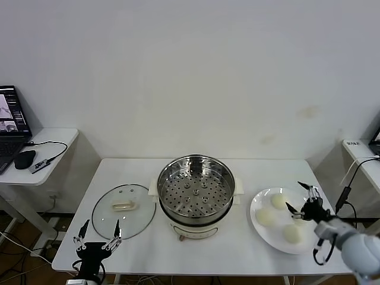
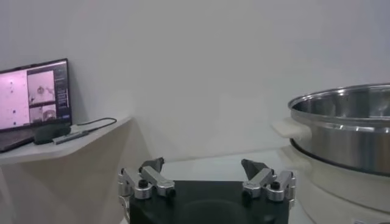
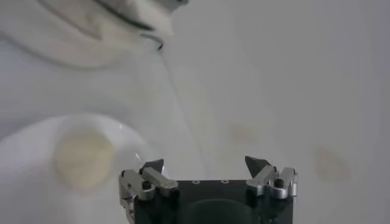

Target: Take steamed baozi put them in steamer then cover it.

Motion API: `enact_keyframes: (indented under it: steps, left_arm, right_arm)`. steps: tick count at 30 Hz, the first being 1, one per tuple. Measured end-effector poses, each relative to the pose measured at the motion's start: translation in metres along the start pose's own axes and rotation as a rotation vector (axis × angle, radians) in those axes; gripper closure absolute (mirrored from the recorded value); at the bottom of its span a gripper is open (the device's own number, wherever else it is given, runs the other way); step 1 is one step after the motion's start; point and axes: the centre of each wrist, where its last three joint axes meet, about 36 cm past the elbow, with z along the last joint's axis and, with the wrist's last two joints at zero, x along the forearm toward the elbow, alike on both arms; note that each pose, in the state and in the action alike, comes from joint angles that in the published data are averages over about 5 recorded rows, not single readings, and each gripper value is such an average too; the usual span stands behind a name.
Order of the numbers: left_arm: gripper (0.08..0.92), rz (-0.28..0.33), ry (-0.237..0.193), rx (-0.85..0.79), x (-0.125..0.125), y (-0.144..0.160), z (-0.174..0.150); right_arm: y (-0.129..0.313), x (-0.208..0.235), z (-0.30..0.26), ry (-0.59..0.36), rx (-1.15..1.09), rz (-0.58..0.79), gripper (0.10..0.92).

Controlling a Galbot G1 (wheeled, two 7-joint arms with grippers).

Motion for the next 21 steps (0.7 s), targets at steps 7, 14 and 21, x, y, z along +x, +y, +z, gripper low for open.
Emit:
enact_keyframes:
  steps: [7, 14, 21]
  left_arm:
    - [0.177, -0.007, -0.001, 0.003, 0.000, 0.001, -0.001]
    - [0.177, -0.017, -0.004, 0.010, -0.001, 0.001, -0.002]
    - [0.177, -0.024, -0.003, 0.004, 0.000, 0.003, -0.002]
  right_arm:
    - [-0.052, -0.044, -0.003, 0.039, 0.099, -0.203, 0.200]
    - [-0.088, -0.090, -0.008, 0.083, 0.167, -0.425, 0.200]
    - [-0.111, -0.125, -0.008, 0.150, 0.215, -0.597, 0.200]
